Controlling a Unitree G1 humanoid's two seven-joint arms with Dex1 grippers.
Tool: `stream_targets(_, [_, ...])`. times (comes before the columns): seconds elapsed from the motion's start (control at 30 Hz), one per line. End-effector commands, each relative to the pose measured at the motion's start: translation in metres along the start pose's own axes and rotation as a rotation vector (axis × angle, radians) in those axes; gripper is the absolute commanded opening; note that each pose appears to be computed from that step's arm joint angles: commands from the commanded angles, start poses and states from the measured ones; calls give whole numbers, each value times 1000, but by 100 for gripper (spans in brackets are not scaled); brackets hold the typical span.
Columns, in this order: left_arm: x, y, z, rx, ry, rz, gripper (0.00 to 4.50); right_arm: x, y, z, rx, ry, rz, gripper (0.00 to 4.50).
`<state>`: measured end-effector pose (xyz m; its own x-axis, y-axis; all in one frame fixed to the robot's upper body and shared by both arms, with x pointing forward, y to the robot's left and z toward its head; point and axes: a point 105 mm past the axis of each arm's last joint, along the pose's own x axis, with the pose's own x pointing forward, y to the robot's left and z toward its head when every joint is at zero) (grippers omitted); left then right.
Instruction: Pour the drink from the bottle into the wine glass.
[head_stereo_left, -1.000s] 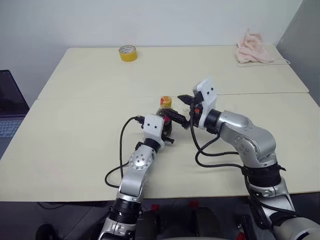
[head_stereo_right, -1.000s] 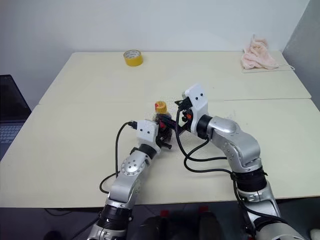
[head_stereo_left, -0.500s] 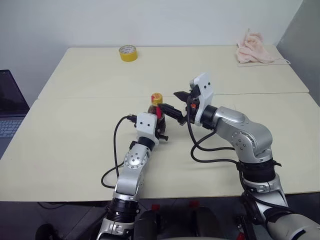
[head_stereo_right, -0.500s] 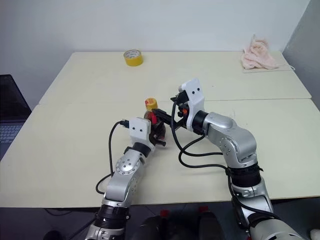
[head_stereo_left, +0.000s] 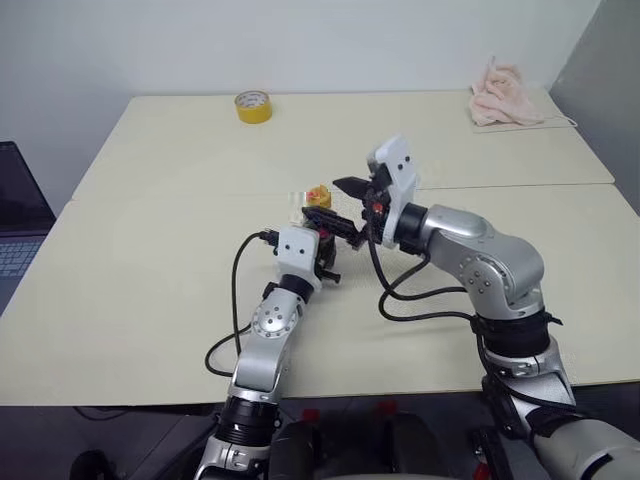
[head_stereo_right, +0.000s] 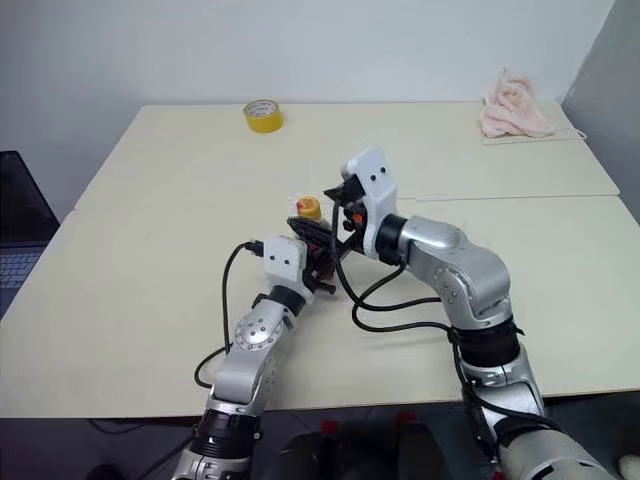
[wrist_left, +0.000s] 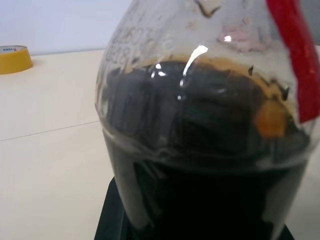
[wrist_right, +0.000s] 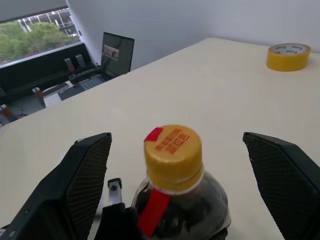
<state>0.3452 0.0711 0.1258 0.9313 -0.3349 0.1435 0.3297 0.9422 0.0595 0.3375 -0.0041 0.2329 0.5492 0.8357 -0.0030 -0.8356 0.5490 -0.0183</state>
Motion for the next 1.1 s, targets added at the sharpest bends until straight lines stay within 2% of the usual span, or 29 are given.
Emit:
stream_targets(0.03, [1,-2,25,14,-101,-3,90,5,4,15,-27,-50,7,450])
stream_targets(0.37, [1,-1,25,13,-102,2,90,20,5,22,0,-55,-6,450])
stream_targets(0.8, [0,-2,25,11,-102,4,90,28,7,17,8,-36,2,450])
stream_targets(1.1, [0,-2,25,10,-100,5,90,31,-4,17,32,-39,-49,450])
